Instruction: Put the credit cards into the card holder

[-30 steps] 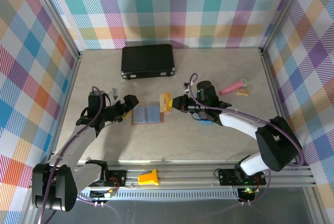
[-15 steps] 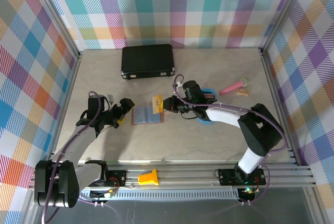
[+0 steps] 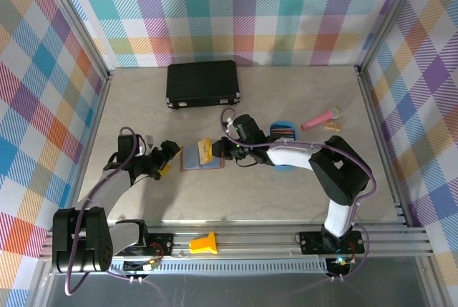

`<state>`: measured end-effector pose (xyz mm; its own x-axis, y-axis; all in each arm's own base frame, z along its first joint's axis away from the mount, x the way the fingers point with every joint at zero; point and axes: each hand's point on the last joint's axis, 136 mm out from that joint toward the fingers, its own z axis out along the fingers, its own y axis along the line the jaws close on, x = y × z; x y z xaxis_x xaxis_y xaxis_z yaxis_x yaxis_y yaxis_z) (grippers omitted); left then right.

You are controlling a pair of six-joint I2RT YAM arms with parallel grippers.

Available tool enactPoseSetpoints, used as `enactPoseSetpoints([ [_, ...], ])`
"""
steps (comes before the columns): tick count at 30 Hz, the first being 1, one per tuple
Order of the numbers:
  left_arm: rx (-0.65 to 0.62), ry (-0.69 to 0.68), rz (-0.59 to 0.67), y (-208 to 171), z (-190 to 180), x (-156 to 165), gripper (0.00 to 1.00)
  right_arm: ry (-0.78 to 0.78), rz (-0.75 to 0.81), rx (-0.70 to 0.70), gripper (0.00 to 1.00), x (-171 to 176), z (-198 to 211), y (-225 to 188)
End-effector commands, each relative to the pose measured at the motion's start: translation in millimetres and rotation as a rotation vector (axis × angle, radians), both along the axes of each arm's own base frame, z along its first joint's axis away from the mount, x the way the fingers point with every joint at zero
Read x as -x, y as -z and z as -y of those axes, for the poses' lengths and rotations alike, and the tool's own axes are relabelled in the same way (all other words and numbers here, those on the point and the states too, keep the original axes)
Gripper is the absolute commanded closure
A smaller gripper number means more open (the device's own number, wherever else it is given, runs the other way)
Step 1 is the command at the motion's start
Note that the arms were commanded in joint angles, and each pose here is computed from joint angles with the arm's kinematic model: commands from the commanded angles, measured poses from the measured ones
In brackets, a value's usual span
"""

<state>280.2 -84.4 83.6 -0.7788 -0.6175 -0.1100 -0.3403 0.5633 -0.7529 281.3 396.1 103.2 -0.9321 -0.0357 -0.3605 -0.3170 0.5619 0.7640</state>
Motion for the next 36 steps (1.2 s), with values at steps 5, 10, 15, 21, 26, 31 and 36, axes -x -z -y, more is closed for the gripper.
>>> enactPoseSetpoints([
  [5,-0.031,0.026,-0.005,0,-5,-1,0.10,0.009,0.017,0.054,1.00,0,-20,11],
  [10,-0.037,0.028,-0.008,4,-7,-1,0.10,0.014,0.004,0.067,1.00,-1,-29,19],
  [15,-0.025,0.020,-0.011,10,-9,2,0.11,0.007,-0.011,0.080,1.00,-2,-36,26],
  [21,-0.028,0.018,-0.012,14,-12,4,0.11,-0.003,-0.012,0.094,1.00,-2,-42,30],
  [26,-0.026,0.011,-0.008,15,-13,2,0.11,-0.010,-0.016,0.106,1.00,-3,-45,33],
  [31,-0.027,0.007,0.018,14,-14,-2,0.12,0.003,-0.026,0.131,1.00,-4,-44,37],
  [36,0.037,0.032,0.082,4,-6,-12,0.23,0.088,0.003,0.165,1.00,-12,-27,28],
])
